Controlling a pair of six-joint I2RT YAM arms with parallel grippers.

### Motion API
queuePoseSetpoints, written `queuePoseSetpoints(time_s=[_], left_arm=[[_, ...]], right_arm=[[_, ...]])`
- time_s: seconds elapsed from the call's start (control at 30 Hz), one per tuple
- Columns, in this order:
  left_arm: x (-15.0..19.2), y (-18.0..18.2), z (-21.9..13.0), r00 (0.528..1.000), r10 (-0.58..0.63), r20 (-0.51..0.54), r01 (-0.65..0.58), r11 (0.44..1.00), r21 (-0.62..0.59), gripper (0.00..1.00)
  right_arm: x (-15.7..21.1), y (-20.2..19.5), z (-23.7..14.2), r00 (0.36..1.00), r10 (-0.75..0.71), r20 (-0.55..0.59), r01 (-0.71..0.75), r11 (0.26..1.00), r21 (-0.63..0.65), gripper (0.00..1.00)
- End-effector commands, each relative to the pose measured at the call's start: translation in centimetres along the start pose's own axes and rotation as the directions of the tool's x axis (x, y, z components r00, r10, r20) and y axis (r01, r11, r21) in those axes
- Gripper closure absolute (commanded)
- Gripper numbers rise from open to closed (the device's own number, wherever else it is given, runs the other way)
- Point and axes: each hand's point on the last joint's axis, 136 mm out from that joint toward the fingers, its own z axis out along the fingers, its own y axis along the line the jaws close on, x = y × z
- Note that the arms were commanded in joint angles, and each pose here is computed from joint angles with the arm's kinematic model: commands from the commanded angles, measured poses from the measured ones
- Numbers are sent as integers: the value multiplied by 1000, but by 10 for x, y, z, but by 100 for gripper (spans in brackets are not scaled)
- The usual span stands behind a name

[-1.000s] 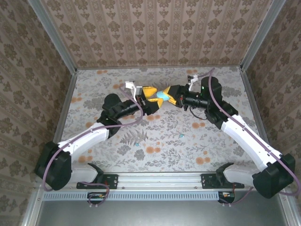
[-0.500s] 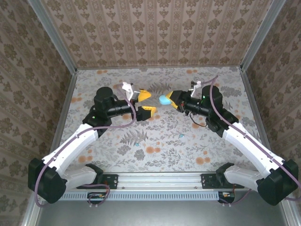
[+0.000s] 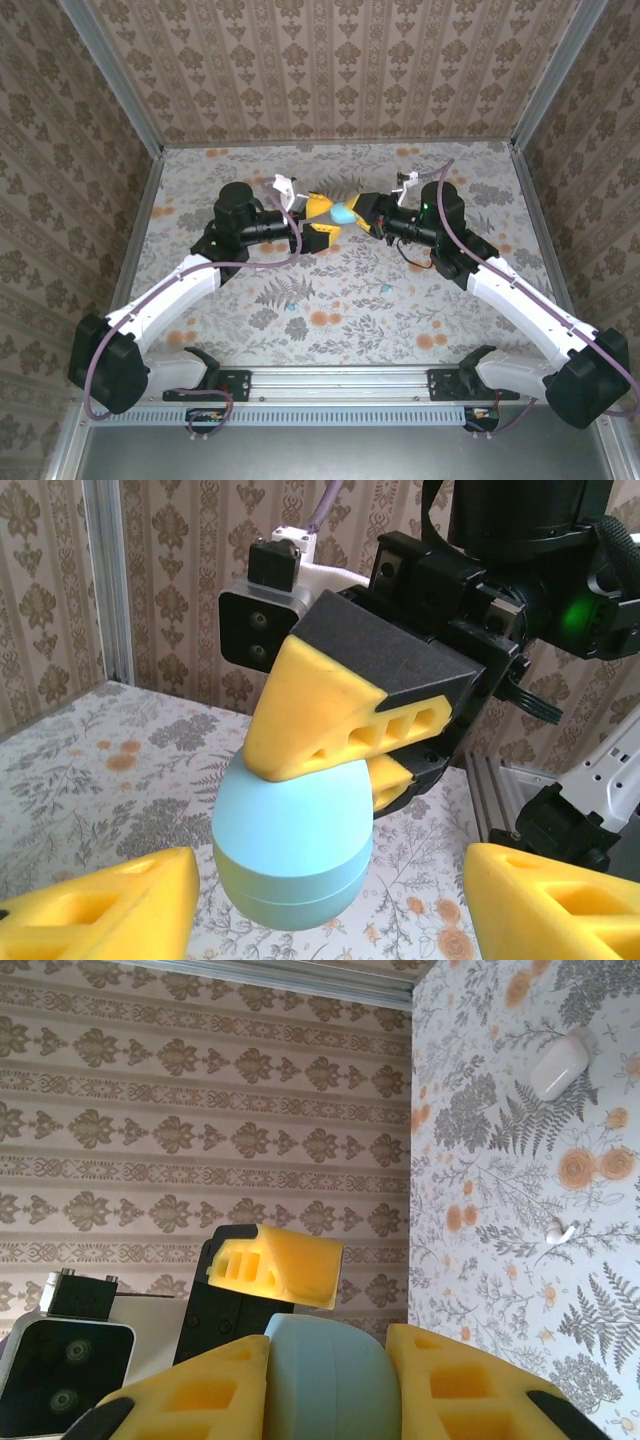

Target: Insert the wireless bluetooth earbuds into the charging case

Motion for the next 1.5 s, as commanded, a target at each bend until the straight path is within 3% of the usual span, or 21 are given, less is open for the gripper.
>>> queuePoseSetpoints(time_s=[0.0, 0.23, 0.53, 0.97, 1.23, 1.47], left_arm=[[-10, -3, 0, 999, 23, 41, -25, 999, 28, 30], [-12, 6, -2, 998, 1, 67, -3, 1000, 16, 39], [-6, 10, -1, 998, -30, 58, 28, 999, 24, 28], [-2, 11, 7, 996, -67, 66, 61, 995, 76, 40], [7, 11, 11, 996, -81, 48, 77, 994, 81, 31], [9, 10, 10, 997, -66, 42, 62, 995, 79, 31]], right_arm=[[0, 17, 2, 1000, -13, -13, 12, 999, -53, 84], [3, 21, 5, 999, -11, -37, 8, 998, -65, 84], [4, 26, 4, 999, -13, -40, 10, 997, -78, 84], [8, 32, 3, 999, -12, -50, 8, 996, -90, 84], [7, 36, 2, 999, -15, -44, 10, 995, -98, 85], [8, 37, 1, 999, -13, -52, 8, 996, -94, 85]])
